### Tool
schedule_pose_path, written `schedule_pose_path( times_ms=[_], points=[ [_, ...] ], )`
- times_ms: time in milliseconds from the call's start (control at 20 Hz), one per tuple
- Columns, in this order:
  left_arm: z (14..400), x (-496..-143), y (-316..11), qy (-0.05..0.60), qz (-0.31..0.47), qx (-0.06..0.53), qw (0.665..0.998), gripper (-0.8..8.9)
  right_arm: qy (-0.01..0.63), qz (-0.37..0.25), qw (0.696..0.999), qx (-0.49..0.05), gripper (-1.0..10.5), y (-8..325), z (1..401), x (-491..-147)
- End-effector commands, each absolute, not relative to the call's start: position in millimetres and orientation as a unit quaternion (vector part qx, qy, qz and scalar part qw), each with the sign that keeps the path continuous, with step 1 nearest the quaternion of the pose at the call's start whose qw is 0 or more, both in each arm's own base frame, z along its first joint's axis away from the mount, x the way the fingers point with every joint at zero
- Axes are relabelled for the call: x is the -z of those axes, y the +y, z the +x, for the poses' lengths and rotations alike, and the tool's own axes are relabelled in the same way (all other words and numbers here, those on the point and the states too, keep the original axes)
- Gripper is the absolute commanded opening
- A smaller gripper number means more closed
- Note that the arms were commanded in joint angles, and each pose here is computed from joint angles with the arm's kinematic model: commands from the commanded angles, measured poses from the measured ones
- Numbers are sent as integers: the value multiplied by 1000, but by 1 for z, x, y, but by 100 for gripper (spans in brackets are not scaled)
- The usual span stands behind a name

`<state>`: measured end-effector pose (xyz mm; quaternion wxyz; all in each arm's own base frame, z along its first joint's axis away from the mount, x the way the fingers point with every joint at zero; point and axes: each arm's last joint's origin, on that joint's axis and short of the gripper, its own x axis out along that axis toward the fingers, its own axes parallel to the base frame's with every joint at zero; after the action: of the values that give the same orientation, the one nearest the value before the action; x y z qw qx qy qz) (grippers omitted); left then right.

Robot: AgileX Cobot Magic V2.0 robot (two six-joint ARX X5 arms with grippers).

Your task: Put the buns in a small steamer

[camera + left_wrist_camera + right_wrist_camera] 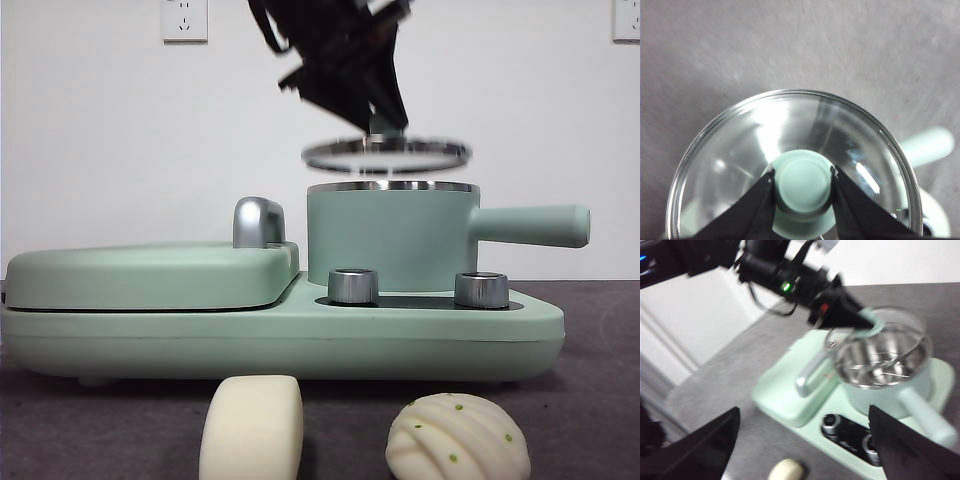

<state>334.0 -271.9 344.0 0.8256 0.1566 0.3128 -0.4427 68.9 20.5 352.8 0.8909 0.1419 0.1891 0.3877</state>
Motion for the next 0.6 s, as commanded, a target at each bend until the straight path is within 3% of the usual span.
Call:
schedule_pose_path(
  times_ms=[50, 400, 600],
  points=[
    [334, -376, -271, 278, 147, 446, 838, 16, 206, 172, 881, -391, 410, 21, 75, -356],
    [331, -423, -238, 274, 138, 422, 853, 16, 273, 199, 845, -414, 410, 36, 92, -351],
    [331, -434, -218, 268, 136, 405, 863, 16, 341, 189, 821, -418, 410, 62, 105, -342]
  ],
)
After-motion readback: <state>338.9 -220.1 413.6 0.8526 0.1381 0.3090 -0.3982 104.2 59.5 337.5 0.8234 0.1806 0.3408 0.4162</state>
